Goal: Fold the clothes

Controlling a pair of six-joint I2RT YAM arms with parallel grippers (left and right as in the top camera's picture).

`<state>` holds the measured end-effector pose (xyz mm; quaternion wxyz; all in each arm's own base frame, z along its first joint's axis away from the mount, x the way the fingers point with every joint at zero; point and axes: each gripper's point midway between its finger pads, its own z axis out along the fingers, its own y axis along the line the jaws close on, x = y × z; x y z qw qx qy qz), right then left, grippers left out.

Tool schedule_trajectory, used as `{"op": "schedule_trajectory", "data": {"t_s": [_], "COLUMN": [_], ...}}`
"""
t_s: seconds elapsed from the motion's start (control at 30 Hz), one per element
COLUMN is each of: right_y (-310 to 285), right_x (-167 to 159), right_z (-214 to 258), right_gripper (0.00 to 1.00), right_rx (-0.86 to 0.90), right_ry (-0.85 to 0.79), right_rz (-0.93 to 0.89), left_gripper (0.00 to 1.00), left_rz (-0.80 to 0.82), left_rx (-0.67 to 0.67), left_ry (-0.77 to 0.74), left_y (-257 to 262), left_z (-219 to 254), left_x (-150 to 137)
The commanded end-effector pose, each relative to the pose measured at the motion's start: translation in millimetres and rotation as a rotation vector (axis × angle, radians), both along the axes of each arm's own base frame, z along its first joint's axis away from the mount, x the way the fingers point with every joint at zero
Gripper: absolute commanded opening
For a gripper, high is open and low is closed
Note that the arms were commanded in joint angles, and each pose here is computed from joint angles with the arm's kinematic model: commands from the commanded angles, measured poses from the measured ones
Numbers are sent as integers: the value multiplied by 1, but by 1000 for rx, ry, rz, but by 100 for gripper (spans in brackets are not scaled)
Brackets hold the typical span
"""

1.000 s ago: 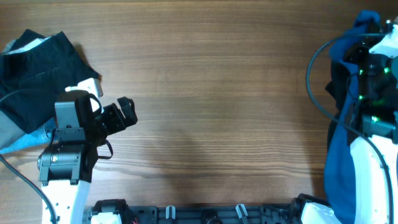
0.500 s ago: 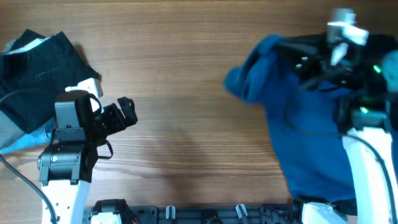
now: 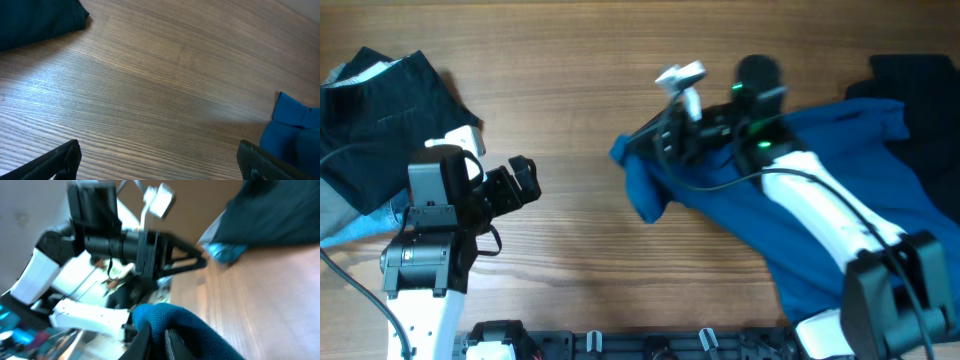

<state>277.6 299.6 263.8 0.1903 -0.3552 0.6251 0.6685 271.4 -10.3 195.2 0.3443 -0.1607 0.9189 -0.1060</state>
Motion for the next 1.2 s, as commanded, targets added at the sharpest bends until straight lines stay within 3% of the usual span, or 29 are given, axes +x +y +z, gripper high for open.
{"op": "schedule_trajectory", "data": {"t_s": [0.0,0.03,0.07,0.1,0.5,0.8,1.03,1.17], "right_y": [21,22,22,21,-64,-129,-197,-236], "right_x": [-19,-19,-18,-15,76,137,147,138], "right_z": [-17,-19,-21,-22,-28,-64,-134,-137], "right_gripper": [20,32,73,100,100,100,100,100], "right_rx": [-16,-19,-22,-23,-59,-157,-597,-841], "right_ry": [57,62,67,68,271,278,178,33], "right_rz": [99,101,99,89,-281,-661,-997,-1102], "left_gripper": [100,100,100,100,100,100,100,100], "left_rz": [12,12,12,12,-40,-39,-36,-36], "left_rx": [4,4,4,4,-53,-82,-85,-91], "left_ry": [-20,-22,-24,-28,-167,-218,-155,-97], "left_y": [3,3,3,3,-10,-13,-13,-14], "left_z": [8,8,8,9,35,45,26,9], "left_x": [3,4,4,5,27,37,45,51]}}
